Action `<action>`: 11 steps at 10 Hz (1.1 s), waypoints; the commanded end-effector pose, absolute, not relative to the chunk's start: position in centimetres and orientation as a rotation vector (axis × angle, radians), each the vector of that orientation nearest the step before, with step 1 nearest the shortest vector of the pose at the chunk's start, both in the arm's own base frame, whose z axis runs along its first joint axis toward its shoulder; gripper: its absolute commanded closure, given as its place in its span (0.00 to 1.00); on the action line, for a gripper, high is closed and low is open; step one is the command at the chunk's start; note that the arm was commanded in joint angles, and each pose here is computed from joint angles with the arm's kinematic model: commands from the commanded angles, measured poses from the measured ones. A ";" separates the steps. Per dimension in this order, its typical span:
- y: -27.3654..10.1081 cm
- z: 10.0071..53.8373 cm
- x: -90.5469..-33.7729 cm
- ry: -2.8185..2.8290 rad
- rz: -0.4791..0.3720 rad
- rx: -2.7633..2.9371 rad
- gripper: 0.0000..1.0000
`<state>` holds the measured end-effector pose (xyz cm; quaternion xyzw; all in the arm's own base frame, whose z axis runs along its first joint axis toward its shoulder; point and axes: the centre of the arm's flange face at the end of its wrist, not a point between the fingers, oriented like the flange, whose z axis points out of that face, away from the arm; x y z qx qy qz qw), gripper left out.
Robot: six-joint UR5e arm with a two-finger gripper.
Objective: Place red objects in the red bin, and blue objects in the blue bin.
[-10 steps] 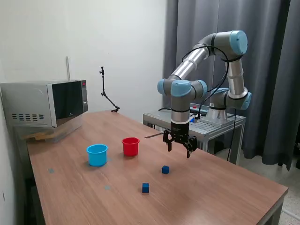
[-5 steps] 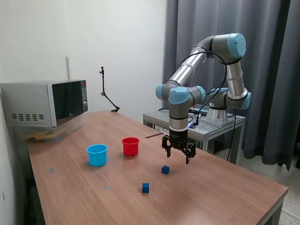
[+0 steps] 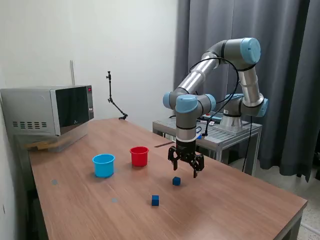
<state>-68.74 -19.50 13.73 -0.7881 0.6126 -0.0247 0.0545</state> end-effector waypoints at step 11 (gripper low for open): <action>-19.5 11.6 -69.6 1.876 -0.069 -2.405 0.00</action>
